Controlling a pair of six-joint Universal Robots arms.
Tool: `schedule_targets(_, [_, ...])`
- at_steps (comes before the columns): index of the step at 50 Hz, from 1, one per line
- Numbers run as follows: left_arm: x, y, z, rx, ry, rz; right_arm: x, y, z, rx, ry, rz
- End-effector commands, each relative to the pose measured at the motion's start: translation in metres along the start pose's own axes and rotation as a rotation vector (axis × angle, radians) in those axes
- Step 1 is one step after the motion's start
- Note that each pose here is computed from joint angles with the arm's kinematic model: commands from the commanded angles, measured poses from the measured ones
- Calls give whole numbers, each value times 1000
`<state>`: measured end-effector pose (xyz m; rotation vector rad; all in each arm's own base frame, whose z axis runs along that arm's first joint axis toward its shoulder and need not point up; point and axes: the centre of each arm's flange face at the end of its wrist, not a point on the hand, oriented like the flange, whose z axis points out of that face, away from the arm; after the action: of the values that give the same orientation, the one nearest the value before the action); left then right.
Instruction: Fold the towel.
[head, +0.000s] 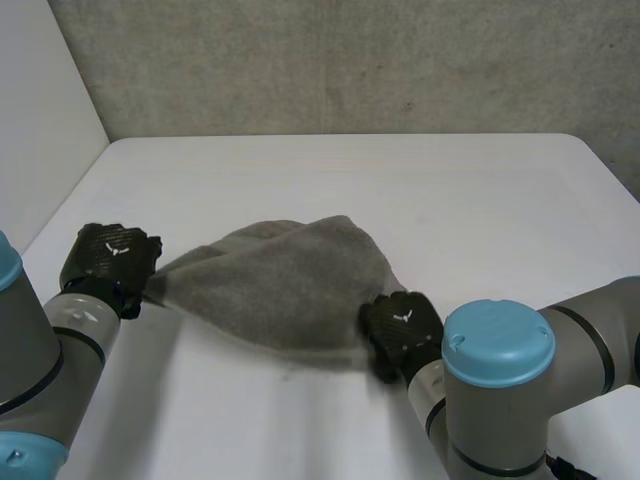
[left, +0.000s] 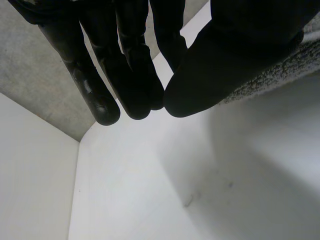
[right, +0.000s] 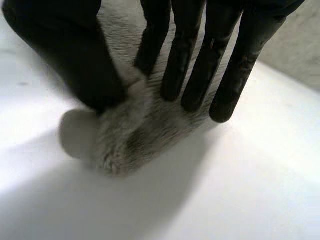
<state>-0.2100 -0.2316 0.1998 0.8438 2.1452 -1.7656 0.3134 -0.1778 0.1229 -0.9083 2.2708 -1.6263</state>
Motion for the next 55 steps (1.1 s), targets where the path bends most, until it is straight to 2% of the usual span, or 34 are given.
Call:
schedule_targets(1, [-2,-3,2,13,-6,-13,10,-18,13,130,66,-86])
schedule_targets(5, [-8,-13,13,44,-30,-56,23,-35,24,180,105,-127])
schedule_targets(7, [-12,-20,19,66,-37,-82,43,-62,36,256,149,-143])
schedule_targets(10, [-18,-42,34,140,-46,-134,51,-80,39,308,165,-150])
schedule_targets(11, [-24,-61,39,202,-56,-170,57,-102,42,377,177,-157])
schedule_targets(12, [-24,-61,39,203,-56,-170,66,-128,43,459,198,-162])
schedule_targets(13, [-33,-84,43,276,-74,-213,66,-129,43,460,198,-162])
schedule_targets(14, [-45,-109,44,358,-96,-265,76,-154,43,542,231,-166])
schedule_targets(15, [-45,-109,44,359,-97,-266,88,-182,39,639,273,-162])
schedule_targets(16, [-57,-133,43,441,-118,-325,88,-182,39,640,274,-162])
schedule_targets(17, [-71,-156,40,523,-136,-392,99,-209,31,748,314,-146])
schedule_targets(18, [-71,-156,40,524,-136,-393,106,-234,19,862,348,-139])
schedule_targets(19, [-83,-175,36,596,-148,-462,107,-234,19,863,349,-138])
schedule_targets(20, [-84,-175,36,597,-149,-463,111,-253,7,962,376,-138])
schedule_targets(21, [-93,-190,29,657,-150,-531,112,-253,7,963,376,-138])
schedule_targets(22, [-93,-190,29,657,-150,-532,114,-265,-5,1031,398,-135])
schedule_targets(24, [-92,-195,18,673,-109,-620,114,-269,-11,1051,401,-136])
schedule_targets(26, [-85,-190,11,644,-86,-618,111,-257,-11,990,371,-151])
schedule_targets(28, [-73,-175,4,574,-54,-604,101,-224,-3,812,280,-178])
schedule_targets(29, [-63,-155,0,495,-27,-580,101,-224,-3,811,279,-178])
schedule_targets(30, [-50,-133,-3,405,-2,-555,97,-203,0,693,225,-194])
schedule_targets(31, [-50,-133,-3,404,-2,-555,96,-182,2,562,177,-199])
schedule_targets(32, [-39,-111,-7,315,21,-521,96,-182,2,561,176,-199])
schedule_targets(33, [-24,-89,-12,225,52,-479,97,-160,1,430,142,-196])
schedule_targets(34, [-24,-89,-12,224,52,-478,97,-160,1,428,142,-196])
schedule_targets(35, [-12,-68,-17,148,79,-433,98,-139,0,303,110,-191])
schedule_targets(36, [-12,-68,-17,147,79,-432,96,-118,-3,192,77,-185])
schedule_targets(37, [0,-49,-24,80,110,-393,96,-118,-3,191,77,-185])
schedule_targets(38, [13,-34,-31,29,147,-358,96,-102,-5,107,61,-181])
schedule_targets(39, [13,-34,-31,28,148,-357,96,-89,-6,58,51,-179])
schedule_targets(41, [39,-12,-50,-41,233,-307,95,-78,-7,27,45,-182])
schedule_targets(44, [51,-3,-57,-72,274,-287,96,-55,-6,-38,40,-190])
schedule_targets(46, [72,9,-67,-119,345,-247,97,-46,-5,-58,43,-193])
schedule_targets(55, [77,6,-64,-93,353,-246,104,-17,-6,-87,76,-157])
